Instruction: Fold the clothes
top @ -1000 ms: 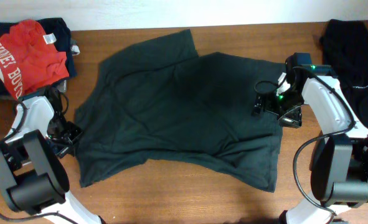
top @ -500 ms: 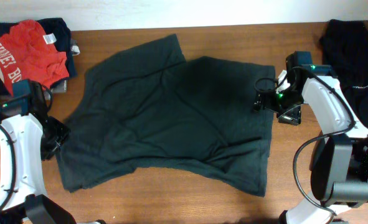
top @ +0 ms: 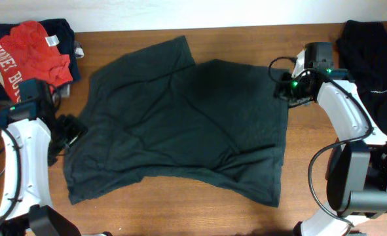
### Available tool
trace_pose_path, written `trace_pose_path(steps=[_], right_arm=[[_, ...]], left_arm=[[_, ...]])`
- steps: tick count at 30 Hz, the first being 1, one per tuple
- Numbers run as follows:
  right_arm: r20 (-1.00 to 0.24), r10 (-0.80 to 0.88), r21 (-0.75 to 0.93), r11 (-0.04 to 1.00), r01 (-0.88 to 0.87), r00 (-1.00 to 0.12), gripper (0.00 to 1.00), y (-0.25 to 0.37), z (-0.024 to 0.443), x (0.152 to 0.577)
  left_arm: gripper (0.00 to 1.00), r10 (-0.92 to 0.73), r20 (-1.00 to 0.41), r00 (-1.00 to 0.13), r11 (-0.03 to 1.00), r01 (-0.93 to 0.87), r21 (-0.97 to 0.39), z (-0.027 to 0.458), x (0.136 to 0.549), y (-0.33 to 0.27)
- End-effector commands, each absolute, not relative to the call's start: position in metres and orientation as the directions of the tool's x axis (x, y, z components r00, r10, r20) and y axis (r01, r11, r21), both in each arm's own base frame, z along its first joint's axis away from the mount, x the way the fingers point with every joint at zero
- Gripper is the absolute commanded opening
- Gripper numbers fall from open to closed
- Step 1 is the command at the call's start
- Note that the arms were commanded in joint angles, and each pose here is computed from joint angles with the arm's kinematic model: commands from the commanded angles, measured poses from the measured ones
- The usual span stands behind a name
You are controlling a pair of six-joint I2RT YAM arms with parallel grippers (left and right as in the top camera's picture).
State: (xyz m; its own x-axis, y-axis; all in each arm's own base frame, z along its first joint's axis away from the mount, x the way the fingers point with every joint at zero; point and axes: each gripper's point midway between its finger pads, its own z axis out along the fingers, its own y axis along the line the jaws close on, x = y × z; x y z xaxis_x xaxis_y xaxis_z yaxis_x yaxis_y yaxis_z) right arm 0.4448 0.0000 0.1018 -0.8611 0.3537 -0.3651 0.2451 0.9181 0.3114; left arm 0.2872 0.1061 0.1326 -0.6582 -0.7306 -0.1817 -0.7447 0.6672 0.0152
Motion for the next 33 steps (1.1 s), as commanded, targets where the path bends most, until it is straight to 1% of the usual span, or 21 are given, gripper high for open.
trace_pose_path(steps=[1,2,3,5,9,10,14,22,29,33], right_arm=[[-0.403,0.387,0.220,0.921,0.322,-0.829,0.04,-0.021,0.083,0.458],[-0.407,0.388,0.222,0.920,0.322,-0.827,0.04,-0.022,0.075,0.464],[-0.401,0.387,0.220,0.920,0.323,-0.830,0.04,-0.022,0.057,0.472],[-0.408,0.388,0.207,0.921,0.330,-0.826,0.03,-0.026,0.041,0.479],[-0.468,0.386,0.219,0.922,0.318,-0.795,0.04,-0.029,0.036,0.499],[-0.484,0.388,0.225,0.921,0.317,-0.784,0.04,-0.029,0.037,0.504],[-0.521,0.386,0.227,0.922,0.313,-0.761,0.04,-0.032,0.034,0.516],[-0.478,0.388,0.210,0.921,0.327,-0.788,0.04,-0.032,0.010,0.510],[-0.468,0.389,0.207,0.921,0.329,-0.794,0.04,-0.032,0.003,0.509],[-0.448,0.431,0.206,0.902,0.379,-0.783,0.04,-0.035,-0.007,0.507]], left_arm=[[0.87,-0.679,-0.201,-0.706,0.725,-0.688,-0.037,0.136,0.301,0.091],[0.87,-0.672,-0.206,-0.712,0.733,-0.679,-0.042,0.137,0.304,0.088],[0.87,-0.653,-0.204,-0.729,0.751,-0.658,-0.049,0.137,0.307,0.078],[0.87,-0.638,-0.198,-0.744,0.764,-0.643,-0.048,0.136,0.307,0.071],[0.87,-0.633,-0.198,-0.749,0.769,-0.638,-0.047,0.136,0.307,0.069],[0.91,-0.633,-0.197,-0.749,0.769,-0.638,-0.047,0.136,0.307,0.069],[0.91,-0.631,-0.194,-0.751,0.771,-0.636,-0.045,0.136,0.306,0.068],[0.95,-0.631,-0.202,-0.749,0.771,-0.635,-0.049,0.137,0.308,0.069],[0.96,-0.630,-0.208,-0.748,0.771,-0.635,-0.052,0.137,0.310,0.069],[0.96,-0.630,-0.217,-0.746,0.771,-0.635,-0.057,0.137,0.313,0.070]])
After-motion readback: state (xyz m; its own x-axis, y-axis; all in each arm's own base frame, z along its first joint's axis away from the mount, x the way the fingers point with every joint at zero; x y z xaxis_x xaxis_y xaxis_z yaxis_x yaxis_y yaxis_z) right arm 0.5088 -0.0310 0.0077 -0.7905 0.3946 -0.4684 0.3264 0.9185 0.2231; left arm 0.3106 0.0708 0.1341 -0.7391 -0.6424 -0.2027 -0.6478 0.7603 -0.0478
